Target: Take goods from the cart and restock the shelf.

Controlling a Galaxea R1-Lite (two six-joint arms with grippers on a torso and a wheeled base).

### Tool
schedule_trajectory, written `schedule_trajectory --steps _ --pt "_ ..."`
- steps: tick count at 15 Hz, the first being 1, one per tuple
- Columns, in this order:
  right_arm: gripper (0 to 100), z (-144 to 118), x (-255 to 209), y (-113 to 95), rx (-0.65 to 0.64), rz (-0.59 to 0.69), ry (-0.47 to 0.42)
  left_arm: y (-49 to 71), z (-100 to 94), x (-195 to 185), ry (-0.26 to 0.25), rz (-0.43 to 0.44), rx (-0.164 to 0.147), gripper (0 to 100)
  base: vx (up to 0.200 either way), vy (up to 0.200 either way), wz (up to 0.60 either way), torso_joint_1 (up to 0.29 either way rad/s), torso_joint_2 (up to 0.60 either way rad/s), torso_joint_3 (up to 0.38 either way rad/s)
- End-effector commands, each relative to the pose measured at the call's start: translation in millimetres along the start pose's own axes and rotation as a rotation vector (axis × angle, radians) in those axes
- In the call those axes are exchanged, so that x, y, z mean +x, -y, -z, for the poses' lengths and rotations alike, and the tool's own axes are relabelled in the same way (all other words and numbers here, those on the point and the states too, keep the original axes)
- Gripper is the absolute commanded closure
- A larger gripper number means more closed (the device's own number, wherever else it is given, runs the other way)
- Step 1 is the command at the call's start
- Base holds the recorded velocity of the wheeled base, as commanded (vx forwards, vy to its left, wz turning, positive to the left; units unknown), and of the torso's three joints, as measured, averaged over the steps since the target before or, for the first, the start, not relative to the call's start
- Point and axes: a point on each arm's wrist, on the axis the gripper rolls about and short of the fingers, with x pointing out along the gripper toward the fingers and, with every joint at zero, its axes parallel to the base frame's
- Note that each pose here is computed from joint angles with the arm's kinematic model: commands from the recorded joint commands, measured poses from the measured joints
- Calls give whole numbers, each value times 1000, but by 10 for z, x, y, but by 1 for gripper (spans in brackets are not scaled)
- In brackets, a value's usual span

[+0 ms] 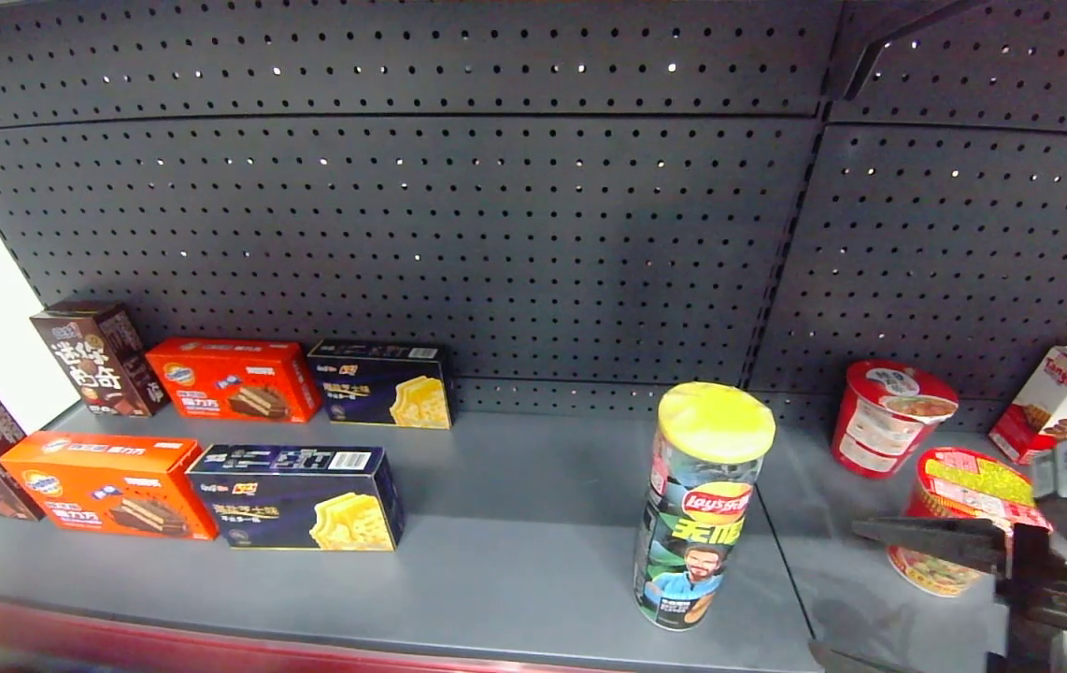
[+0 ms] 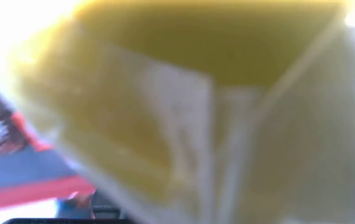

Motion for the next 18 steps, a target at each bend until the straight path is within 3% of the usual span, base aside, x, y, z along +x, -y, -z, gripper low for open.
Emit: schedule_trajectory --steps 1,4,8,9,12,13,15,16,18 --pt "0 -140 -613 -104 -22 111 136 -36 -112 208 -67 79 -18 100 0 0 0 0 0 0" --pt "0 90 -913 -128 35 138 167 -101 -227 589 -127 234 -47 100 0 0 0 0 0 0" --pt "0 180 -1060 -139 95 140 194 -226 -420 1301 -137 371 -56 100 0 0 0 0 0 0" --pt "0 187 -1075 -141 99 139 198 -228 -426 1388 -155 389 -62 100 0 0 0 0 0 0" --pt "0 200 -1096 -142 106 140 204 -82 -425 1918 -261 556 -82 100 0 0 0 0 0 0" --pt "0 200 -1093 -142 110 140 203 -51 -404 2076 -290 578 -79 100 0 0 0 0 0 0" --pt "0 207 -1086 -142 150 136 201 -32 -288 2370 -334 600 -11 100 0 0 0 0 0 0" --pt "0 201 -1088 -142 165 133 205 -22 -243 2499 -357 599 6 100 0 0 0 0 0 0" --pt "0 196 -1091 -142 187 131 210 -21 -192 2697 -396 587 2 100 0 0 0 0 0 0"
